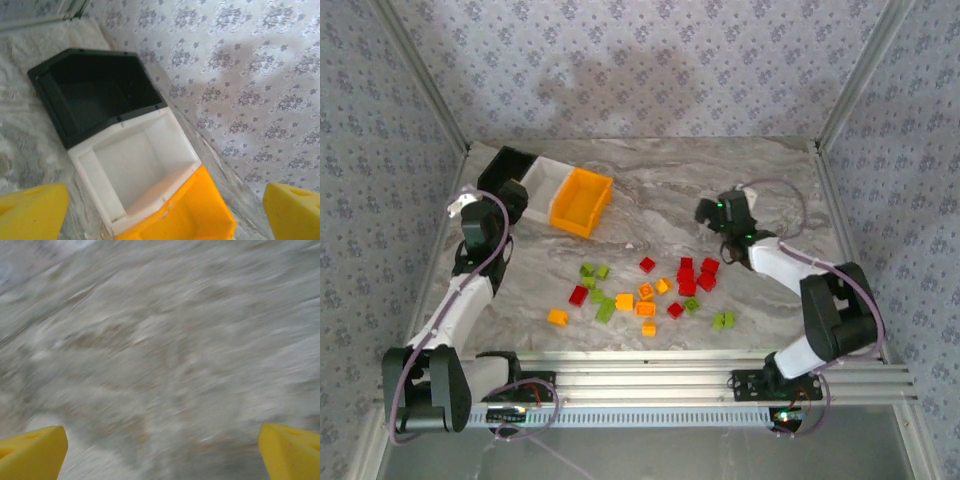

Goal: Sort the legos into containers by color

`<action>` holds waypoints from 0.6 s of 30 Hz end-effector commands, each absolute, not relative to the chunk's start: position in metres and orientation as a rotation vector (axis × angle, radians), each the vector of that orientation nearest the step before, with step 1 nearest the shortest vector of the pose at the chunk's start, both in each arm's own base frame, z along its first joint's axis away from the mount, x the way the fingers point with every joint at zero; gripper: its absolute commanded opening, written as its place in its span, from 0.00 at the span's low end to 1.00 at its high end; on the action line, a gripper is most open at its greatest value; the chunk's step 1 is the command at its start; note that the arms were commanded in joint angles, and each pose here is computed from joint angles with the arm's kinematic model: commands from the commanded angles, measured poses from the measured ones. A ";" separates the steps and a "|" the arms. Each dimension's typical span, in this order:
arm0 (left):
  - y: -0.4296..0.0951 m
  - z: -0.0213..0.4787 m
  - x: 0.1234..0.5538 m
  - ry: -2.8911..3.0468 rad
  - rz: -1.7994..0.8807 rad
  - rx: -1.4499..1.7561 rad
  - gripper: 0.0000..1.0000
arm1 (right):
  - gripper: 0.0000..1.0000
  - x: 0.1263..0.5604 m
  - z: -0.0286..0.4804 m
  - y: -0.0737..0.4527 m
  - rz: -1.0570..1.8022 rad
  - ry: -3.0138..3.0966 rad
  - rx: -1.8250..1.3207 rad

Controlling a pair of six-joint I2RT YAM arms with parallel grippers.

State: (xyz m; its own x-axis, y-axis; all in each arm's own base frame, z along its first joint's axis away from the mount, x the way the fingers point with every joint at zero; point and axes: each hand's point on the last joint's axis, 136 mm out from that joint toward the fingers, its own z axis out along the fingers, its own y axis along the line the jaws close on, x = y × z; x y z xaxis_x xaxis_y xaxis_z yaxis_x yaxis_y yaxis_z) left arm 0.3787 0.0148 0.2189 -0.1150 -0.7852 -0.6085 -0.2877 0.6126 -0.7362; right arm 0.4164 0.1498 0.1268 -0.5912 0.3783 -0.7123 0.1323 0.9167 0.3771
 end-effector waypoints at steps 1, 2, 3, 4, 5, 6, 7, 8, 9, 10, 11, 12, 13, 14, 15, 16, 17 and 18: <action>0.014 0.231 0.370 1.642 -0.640 -0.982 1.00 | 1.00 0.421 0.144 0.215 0.562 2.239 0.317; 0.014 0.231 0.368 1.635 -0.656 -0.996 1.00 | 1.00 0.421 0.142 0.235 0.595 2.271 0.297; 0.013 0.234 0.367 1.626 -0.677 -0.984 1.00 | 1.00 0.422 0.142 0.252 0.627 2.288 0.282; 0.011 0.237 0.366 1.621 -0.694 -0.962 1.00 | 1.00 0.421 0.133 0.270 0.646 2.316 0.268; 0.010 0.240 0.364 1.619 -0.701 -0.945 1.00 | 1.00 0.426 0.140 0.290 0.680 2.309 0.268; 0.010 0.243 0.362 1.614 -0.701 -0.936 1.00 | 1.00 0.426 0.136 0.304 0.703 2.322 0.268; 0.010 0.244 0.359 1.610 -0.700 -0.932 1.00 | 1.00 0.428 0.133 0.321 0.729 2.333 0.263; 0.010 0.245 0.355 1.610 -0.691 -0.930 1.00 | 1.00 0.431 0.125 0.332 0.726 2.356 0.281; 0.010 0.246 0.353 1.612 -0.688 -0.928 1.00 | 1.00 0.433 0.119 0.341 0.729 2.374 0.294; 0.009 0.245 0.350 1.622 -0.687 -0.922 1.00 | 1.00 0.435 0.112 0.350 0.728 2.399 0.309; 0.007 0.245 0.348 1.633 -0.691 -0.916 1.00 | 1.00 0.438 0.108 0.360 0.740 2.409 0.324; 0.005 0.244 0.347 1.646 -0.694 -0.914 1.00 | 1.00 0.440 0.104 0.367 0.750 2.416 0.330; 0.002 0.244 0.345 1.656 -0.701 -0.909 1.00 | 1.00 0.445 0.102 0.374 0.756 2.418 0.340; -0.001 0.243 0.343 1.662 -0.709 -0.900 1.00 | 0.99 0.448 0.100 0.381 0.759 2.419 0.345; -0.003 0.242 0.342 1.667 -0.712 -0.897 1.00 | 0.99 0.451 0.099 0.385 0.754 2.421 0.348; -0.005 0.241 0.340 1.670 -0.717 -0.893 1.00 | 0.98 0.453 0.096 0.389 0.738 2.430 0.349; -0.008 0.240 0.338 1.675 -0.720 -0.885 1.00 | 0.97 0.455 0.092 0.392 0.717 2.442 0.355; -0.009 0.239 0.337 1.682 -0.719 -0.882 1.00 | 0.95 0.457 0.089 0.394 0.702 2.450 0.358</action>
